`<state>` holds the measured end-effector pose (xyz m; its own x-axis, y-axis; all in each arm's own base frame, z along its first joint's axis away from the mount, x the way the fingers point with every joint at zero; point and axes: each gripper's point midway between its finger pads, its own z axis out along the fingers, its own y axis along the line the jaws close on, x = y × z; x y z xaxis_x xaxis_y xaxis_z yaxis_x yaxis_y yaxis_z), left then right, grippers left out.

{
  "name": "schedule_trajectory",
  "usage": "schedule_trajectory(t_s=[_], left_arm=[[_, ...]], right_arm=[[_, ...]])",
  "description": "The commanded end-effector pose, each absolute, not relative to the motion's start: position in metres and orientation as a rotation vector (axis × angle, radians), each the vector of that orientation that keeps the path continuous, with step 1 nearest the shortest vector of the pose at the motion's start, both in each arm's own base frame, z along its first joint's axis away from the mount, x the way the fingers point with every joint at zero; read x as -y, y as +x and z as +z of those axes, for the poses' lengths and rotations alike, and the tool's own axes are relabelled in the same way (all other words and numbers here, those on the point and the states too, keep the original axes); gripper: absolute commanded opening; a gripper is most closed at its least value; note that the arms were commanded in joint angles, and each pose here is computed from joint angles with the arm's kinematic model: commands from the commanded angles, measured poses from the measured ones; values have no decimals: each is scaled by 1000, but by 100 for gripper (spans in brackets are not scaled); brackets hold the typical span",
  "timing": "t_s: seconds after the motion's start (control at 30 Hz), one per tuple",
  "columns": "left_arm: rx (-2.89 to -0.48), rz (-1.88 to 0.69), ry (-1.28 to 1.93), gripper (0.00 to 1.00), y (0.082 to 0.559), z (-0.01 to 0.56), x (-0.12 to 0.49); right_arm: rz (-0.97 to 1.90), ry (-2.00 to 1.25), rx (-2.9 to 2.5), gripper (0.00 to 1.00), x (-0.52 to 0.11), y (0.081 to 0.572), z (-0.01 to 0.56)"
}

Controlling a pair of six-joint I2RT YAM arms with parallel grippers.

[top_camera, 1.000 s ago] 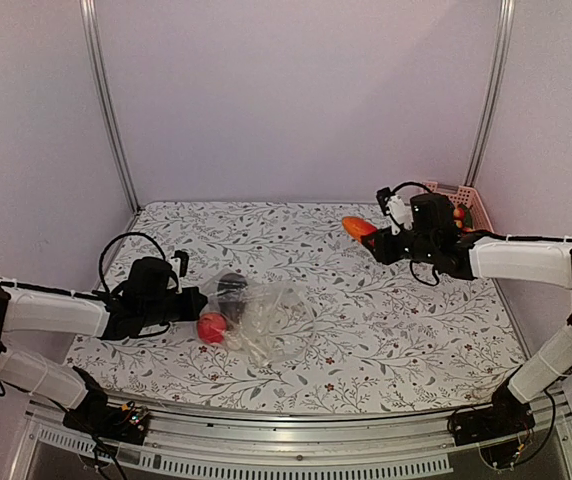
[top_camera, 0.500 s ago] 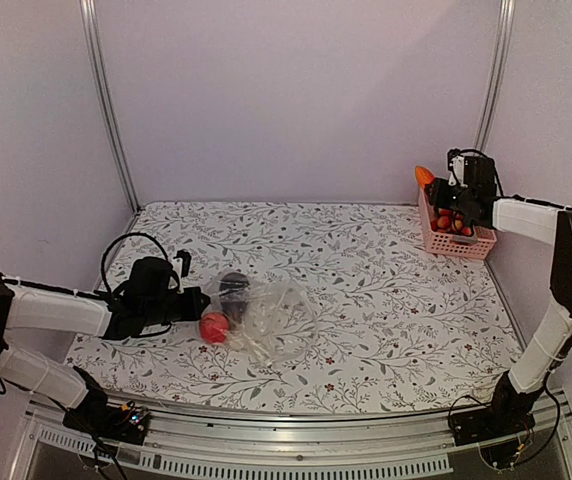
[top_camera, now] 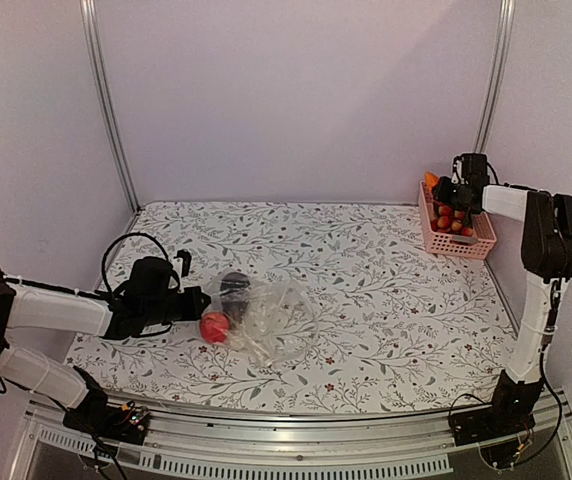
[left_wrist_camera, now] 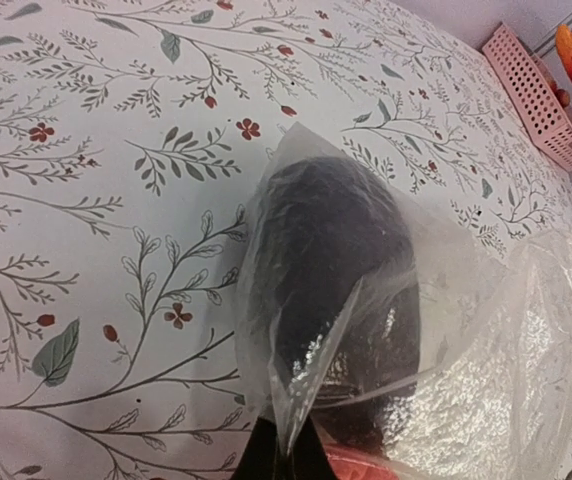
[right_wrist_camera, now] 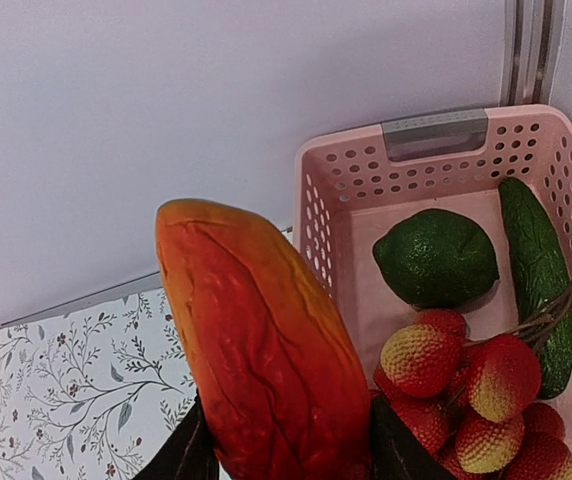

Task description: Open the zip-top bag and remove the fake food

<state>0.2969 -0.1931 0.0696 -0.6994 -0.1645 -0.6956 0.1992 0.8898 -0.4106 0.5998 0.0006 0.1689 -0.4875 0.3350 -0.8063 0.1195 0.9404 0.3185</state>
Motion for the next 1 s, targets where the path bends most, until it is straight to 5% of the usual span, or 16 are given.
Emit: schedule_trajectory(t_s=[0.0,0.37,0.53,0.7,0.97], left_arm=[[-2264,-608,9,0,299,69,191],[-2269,-600,12,0,299,67,190],[-2270,-598,7,0,299,67,189],[-2275,-601,4,0,299,65,189],[-2275,-605,8,0,301,64,190]], right_arm=[[302,411,-2135,35,10,611,142],[395,471,-2160,38,13,639,115],[400,515,-2171,47,20,646,104],[416,520,-2181,66,19,645,100],[453,451,-2138,69,11,641,136]])
